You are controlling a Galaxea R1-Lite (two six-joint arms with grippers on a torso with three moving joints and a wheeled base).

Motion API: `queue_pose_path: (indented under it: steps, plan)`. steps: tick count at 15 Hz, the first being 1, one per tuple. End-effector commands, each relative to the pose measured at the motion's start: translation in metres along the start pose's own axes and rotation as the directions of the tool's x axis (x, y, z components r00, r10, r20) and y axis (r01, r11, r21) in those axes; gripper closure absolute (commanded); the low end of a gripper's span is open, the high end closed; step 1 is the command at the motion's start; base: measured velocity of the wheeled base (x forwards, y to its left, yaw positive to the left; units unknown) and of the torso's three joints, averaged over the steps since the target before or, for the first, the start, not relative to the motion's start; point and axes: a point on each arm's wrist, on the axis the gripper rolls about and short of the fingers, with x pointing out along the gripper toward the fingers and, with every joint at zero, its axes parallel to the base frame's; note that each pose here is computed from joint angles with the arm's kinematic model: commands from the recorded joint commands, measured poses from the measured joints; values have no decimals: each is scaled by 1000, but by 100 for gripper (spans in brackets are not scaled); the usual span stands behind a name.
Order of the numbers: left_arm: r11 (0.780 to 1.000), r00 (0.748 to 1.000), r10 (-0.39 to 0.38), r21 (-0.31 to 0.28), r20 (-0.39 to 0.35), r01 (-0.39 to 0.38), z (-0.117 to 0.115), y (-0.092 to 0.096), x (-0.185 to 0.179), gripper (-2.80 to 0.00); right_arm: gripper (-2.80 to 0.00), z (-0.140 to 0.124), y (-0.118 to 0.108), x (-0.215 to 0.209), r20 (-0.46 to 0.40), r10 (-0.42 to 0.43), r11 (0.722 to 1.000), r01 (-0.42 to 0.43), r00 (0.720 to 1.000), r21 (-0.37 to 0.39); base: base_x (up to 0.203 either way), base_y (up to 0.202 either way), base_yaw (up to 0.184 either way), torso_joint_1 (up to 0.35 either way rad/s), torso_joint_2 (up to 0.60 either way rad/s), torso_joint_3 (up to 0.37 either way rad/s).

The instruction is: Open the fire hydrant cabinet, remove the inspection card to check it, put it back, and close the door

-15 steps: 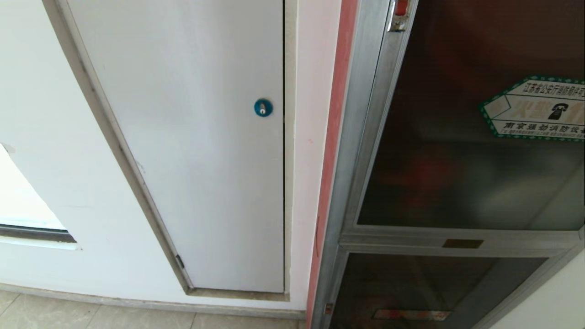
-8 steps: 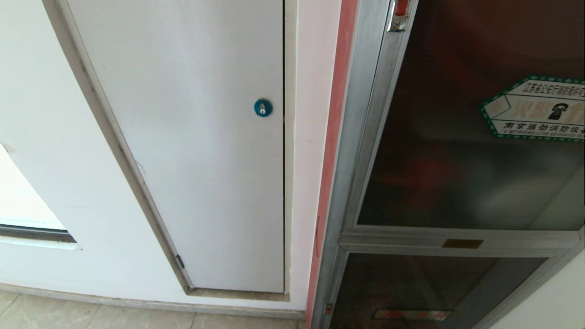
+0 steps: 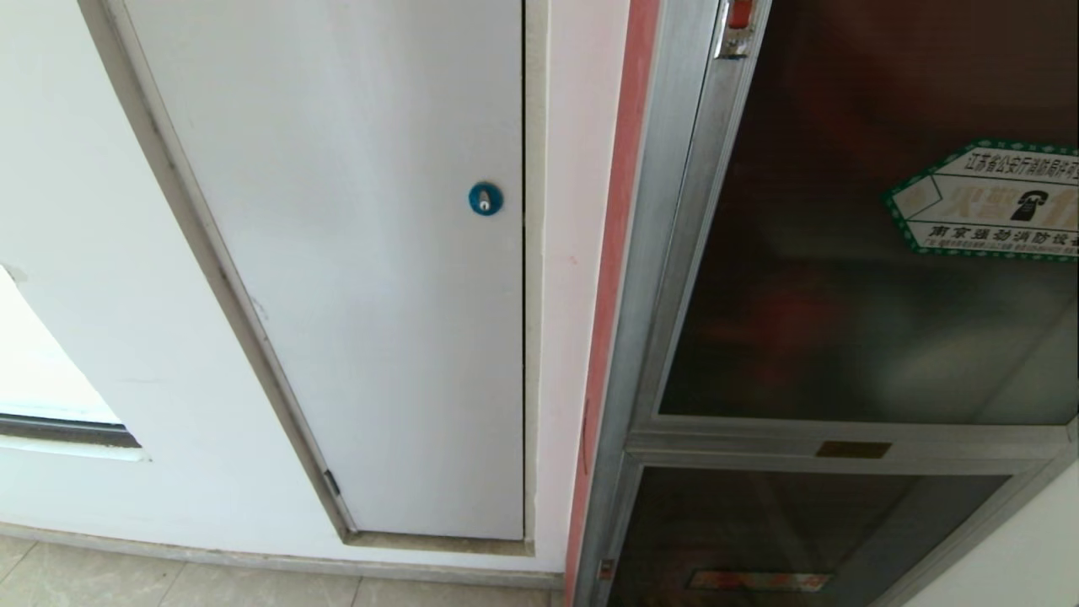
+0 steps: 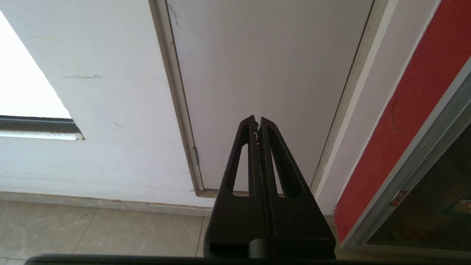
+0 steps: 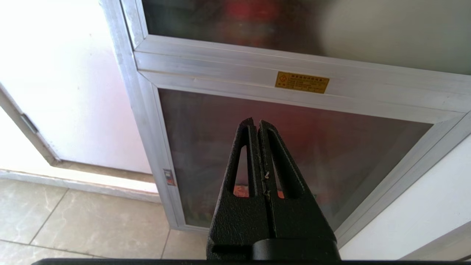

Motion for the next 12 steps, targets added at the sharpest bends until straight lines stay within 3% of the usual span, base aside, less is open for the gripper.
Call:
queue_pose_path:
  steps: [1, 12]
  plan:
    - [1000, 1000, 1, 0, -20, -1, -5, 0, 1, 0, 0, 0, 0, 0, -2, 1, 1000, -1, 1000, 0, 0, 0, 0, 0, 0, 0]
    - [1000, 1000, 1, 0, -20, -1, -5, 0, 1, 0, 0, 0, 0, 0, -2, 1, 1000, -1, 1000, 2, 0, 0, 0, 0, 0, 0]
